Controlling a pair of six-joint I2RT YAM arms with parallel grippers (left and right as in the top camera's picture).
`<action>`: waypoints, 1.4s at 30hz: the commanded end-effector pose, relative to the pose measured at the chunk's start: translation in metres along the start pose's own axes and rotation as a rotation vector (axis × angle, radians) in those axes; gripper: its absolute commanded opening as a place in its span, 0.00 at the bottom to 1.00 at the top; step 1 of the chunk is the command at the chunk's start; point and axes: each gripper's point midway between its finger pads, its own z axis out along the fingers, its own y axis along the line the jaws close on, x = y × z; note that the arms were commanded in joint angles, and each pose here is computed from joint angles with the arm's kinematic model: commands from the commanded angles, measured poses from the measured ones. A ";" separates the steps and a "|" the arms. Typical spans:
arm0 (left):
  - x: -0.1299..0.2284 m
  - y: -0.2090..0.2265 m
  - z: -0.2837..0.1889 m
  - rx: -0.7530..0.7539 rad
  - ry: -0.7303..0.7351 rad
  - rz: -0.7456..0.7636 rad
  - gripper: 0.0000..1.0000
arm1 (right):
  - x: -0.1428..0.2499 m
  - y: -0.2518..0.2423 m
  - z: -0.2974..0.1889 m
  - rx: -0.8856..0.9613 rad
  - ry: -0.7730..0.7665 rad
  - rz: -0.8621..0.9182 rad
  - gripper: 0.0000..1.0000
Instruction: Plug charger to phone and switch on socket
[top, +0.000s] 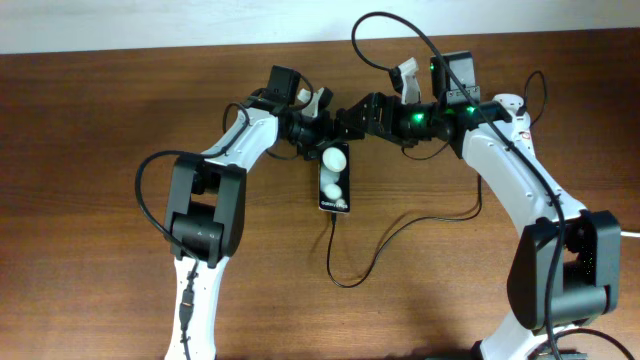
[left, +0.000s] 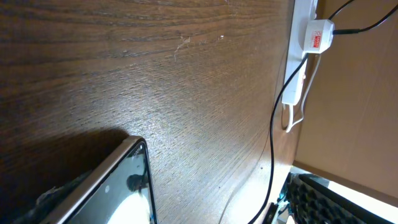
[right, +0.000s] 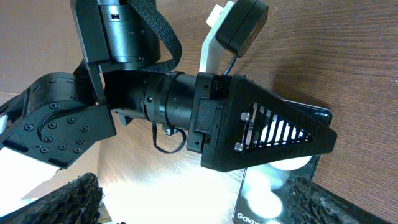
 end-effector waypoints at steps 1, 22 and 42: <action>-0.001 0.033 -0.004 -0.098 -0.019 -0.053 0.99 | -0.007 0.005 -0.005 -0.020 -0.012 -0.021 0.99; 0.033 0.107 -0.031 -0.517 -0.026 -0.425 0.99 | -0.007 0.005 -0.005 -0.019 -0.012 -0.021 0.99; 0.041 -0.107 -0.263 -0.660 -0.158 0.191 0.99 | -0.001 -0.017 -0.011 0.064 0.003 0.057 0.99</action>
